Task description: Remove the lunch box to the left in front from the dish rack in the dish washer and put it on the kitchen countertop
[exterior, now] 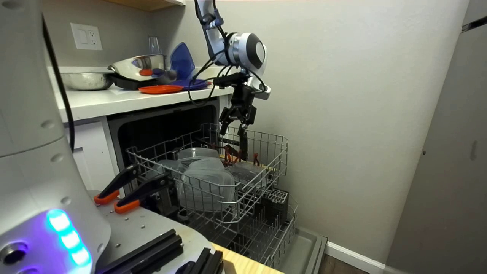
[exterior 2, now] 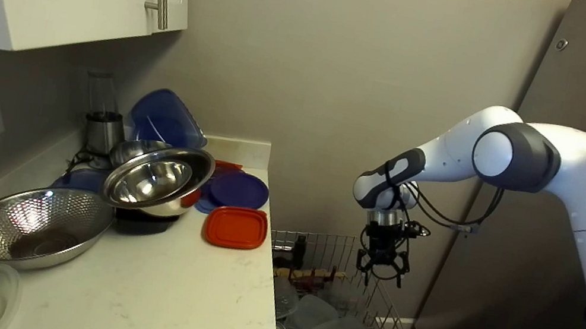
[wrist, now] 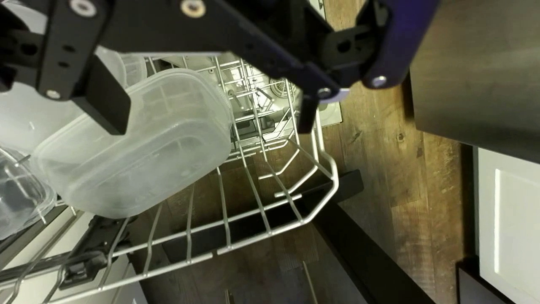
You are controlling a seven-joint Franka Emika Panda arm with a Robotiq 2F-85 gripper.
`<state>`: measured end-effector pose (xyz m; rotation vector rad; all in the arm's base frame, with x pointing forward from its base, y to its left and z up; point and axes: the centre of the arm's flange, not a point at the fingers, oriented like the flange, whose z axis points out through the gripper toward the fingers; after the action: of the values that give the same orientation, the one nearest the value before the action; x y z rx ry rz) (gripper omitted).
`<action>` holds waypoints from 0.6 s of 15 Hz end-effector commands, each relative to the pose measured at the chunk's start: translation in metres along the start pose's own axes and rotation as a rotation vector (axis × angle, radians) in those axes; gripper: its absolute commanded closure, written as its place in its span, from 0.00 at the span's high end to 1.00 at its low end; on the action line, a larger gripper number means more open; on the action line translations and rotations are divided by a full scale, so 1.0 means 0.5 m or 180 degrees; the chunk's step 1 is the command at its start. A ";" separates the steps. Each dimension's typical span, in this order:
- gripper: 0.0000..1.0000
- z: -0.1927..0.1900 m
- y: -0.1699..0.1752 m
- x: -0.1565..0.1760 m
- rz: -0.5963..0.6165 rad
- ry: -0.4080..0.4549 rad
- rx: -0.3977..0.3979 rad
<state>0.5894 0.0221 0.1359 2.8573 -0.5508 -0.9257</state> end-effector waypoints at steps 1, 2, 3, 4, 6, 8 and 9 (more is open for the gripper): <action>1.00 0.012 -0.011 0.064 0.0110 0.0099 -0.0096; 1.00 0.018 -0.013 0.079 0.0141 0.0134 -0.0118; 1.00 0.023 -0.013 0.092 0.0164 0.0162 -0.0136; 1.00 0.031 -0.017 0.110 0.0190 0.0186 -0.0139; 1.00 0.042 -0.024 0.133 0.0216 0.0234 -0.0134; 1.00 0.049 -0.031 0.152 0.0284 0.0297 -0.0082; 1.00 0.050 -0.034 0.161 0.0341 0.0344 -0.0044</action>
<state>0.6259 0.0071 0.0793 2.8252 -0.5953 -0.8243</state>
